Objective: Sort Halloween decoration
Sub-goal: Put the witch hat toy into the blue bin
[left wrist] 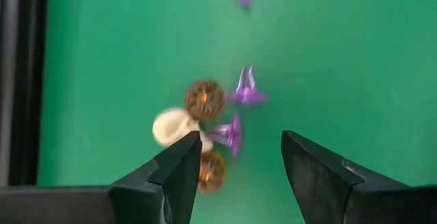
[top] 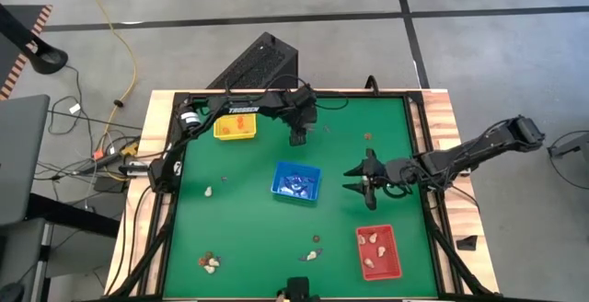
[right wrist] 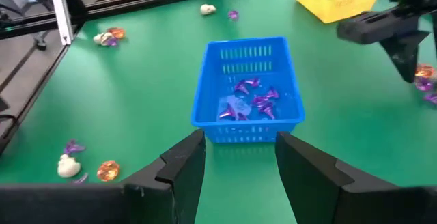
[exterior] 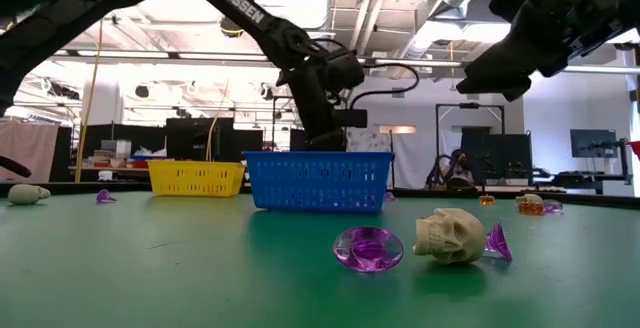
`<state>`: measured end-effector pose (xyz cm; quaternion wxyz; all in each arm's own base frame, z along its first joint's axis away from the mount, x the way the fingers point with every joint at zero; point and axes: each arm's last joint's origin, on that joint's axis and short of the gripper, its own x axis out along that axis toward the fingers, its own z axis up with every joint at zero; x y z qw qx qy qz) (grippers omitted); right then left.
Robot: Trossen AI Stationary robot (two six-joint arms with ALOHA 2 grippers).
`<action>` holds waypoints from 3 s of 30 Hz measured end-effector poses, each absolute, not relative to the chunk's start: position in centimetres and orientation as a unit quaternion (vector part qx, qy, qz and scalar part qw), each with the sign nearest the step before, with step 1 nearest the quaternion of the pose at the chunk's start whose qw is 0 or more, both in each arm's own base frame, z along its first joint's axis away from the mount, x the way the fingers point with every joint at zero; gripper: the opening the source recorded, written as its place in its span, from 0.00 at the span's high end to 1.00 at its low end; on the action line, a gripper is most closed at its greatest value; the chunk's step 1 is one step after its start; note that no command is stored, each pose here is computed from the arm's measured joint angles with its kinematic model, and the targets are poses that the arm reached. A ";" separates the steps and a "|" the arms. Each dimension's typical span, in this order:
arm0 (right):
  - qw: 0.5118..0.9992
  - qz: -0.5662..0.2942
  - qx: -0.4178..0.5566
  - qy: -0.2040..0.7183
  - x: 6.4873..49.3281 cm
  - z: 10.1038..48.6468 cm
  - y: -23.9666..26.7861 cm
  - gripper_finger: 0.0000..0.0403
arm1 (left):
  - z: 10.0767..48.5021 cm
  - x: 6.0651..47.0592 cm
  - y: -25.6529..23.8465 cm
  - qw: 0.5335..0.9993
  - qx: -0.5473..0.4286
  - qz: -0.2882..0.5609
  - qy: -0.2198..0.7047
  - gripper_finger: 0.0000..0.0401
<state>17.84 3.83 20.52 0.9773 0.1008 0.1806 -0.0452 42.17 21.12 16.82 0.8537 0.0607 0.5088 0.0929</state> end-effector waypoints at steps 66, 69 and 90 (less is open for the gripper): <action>0.866 -0.384 0.124 0.296 25.8 16.8 -12.1 0.48 | 30.6 28.1 10.6 0.880 -0.114 0.228 0.402 0.52; 0.859 -0.395 0.143 0.294 27.2 15.2 -13.1 0.48 | 28.0 25.8 6.6 0.934 -0.131 0.190 0.274 0.52; 0.811 -0.451 0.202 0.314 30.5 12.0 -13.7 0.48 | 20.9 19.6 -0.7 0.984 -0.118 0.132 -0.004 0.52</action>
